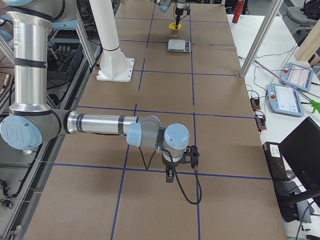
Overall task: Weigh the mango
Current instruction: 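Lift the mango with the left gripper and carry it over the scale, then lower the mango onto the scale pan and open the left gripper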
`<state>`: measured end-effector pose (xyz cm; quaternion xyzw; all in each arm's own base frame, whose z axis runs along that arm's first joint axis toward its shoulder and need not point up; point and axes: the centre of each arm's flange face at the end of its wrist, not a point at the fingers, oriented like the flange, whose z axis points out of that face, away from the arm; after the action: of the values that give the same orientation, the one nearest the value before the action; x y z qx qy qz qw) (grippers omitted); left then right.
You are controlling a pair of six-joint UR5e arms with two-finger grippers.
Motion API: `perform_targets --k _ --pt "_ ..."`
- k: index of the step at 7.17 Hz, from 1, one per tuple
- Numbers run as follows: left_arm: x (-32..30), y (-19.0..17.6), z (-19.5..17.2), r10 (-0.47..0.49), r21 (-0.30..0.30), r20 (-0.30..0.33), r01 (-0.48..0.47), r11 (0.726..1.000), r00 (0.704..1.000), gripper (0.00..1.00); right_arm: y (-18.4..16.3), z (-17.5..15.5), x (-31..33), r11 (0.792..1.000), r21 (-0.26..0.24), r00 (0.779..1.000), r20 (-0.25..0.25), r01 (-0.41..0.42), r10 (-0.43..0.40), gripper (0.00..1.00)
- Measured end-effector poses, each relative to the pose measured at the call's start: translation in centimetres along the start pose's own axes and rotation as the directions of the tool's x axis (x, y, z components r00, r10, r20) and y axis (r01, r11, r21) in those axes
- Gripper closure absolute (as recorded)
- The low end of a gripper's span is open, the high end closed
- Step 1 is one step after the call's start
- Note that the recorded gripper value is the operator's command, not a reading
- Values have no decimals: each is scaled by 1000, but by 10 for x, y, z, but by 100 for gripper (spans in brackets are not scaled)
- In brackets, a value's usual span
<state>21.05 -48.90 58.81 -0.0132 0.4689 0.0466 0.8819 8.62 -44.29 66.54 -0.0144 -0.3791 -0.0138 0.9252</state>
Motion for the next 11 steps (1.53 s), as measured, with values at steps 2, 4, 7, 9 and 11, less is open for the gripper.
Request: perform_targets --k 2,4,7,9,11 --pt "99 -9 -28 51 43 -90 -47 998 995 100 0 0 0 1000 0 1000 0 0 0 0" --pt "219 -10 12 126 4 -131 -126 992 983 100 0 0 0 1000 0 1000 0 1 -1 0" --pt "247 -33 13 102 30 -76 -99 995 992 100 -1 0 0 1000 1 1000 0 1 -1 0" --pt "236 -52 7 78 84 -32 -75 994 996 100 -1 0 0 1000 1 1000 0 1 -1 0" --pt "234 -57 22 62 82 -9 -61 995 998 79 0 0 0 1000 1 1000 0 1 -1 0"
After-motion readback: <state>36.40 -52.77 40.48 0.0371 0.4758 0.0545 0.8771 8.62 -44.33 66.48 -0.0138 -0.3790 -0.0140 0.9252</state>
